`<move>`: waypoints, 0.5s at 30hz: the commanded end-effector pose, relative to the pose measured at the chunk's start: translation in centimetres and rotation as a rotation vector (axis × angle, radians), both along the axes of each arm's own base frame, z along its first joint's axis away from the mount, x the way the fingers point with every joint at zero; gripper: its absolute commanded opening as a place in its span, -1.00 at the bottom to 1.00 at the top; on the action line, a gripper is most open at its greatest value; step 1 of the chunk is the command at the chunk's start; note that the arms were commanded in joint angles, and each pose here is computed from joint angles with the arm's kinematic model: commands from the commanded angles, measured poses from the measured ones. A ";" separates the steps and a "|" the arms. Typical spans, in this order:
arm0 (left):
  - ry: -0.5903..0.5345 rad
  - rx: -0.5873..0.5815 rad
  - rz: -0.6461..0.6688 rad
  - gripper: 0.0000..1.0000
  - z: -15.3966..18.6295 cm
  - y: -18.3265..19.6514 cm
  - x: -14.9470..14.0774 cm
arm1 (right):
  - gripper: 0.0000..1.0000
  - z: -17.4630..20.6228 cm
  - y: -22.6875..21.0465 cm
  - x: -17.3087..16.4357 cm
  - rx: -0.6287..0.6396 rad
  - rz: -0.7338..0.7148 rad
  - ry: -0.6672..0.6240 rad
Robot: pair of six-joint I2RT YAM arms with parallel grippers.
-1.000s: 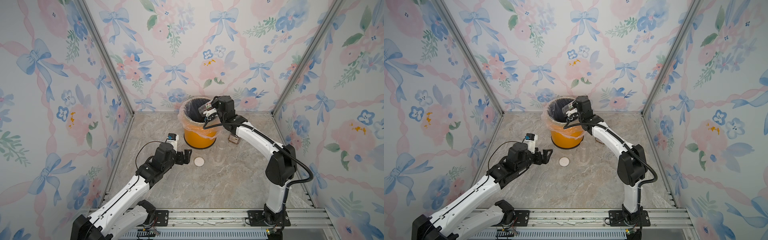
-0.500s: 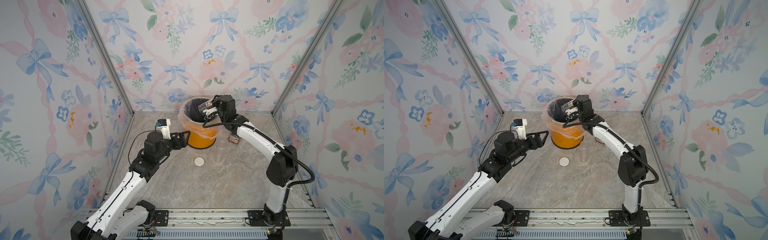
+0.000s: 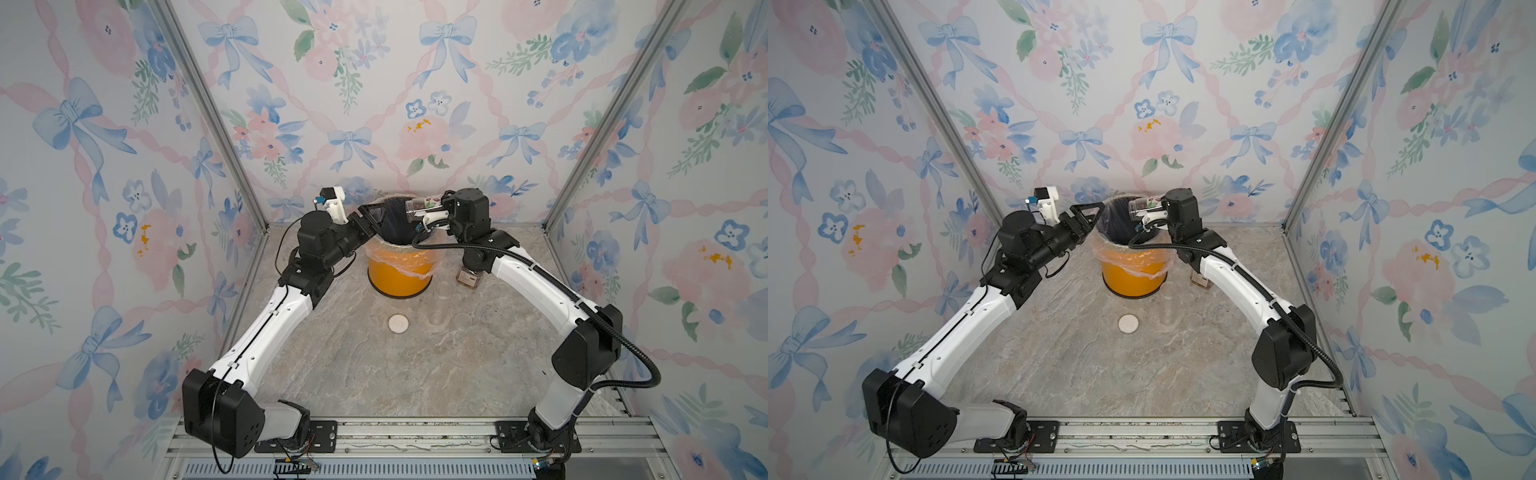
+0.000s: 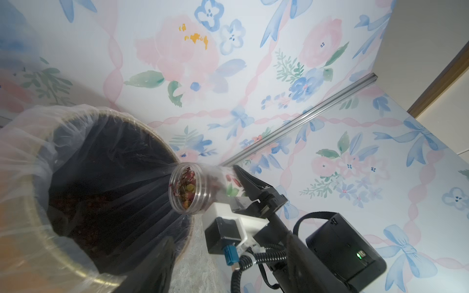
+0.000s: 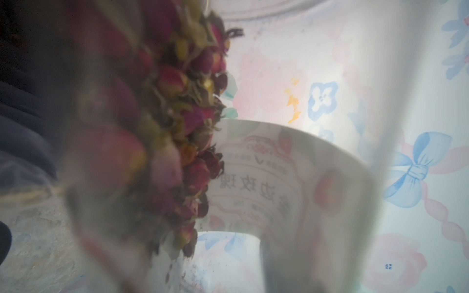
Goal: Empty the moldy dried flower tea in the jars
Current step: Pour the moldy dried flower tea into the trash bin.
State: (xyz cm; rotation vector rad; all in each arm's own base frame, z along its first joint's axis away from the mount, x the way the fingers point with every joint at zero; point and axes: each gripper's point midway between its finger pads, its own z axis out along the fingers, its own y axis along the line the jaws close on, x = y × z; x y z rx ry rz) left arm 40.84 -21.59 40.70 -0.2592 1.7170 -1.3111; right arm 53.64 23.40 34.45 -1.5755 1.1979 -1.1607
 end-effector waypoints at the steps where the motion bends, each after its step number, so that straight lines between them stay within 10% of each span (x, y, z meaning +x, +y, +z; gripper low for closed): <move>1: 0.001 -0.041 -0.084 0.40 1.1 -1.9 0.6 | -0.24 -1.5 0.4 -0.5 0.057 -0.003 0.047; 15: 0.093 -0.026 -0.180 0.21 -2.8 -6.1 4.2 | -0.24 -1.6 0.9 -0.7 0.073 0.005 0.042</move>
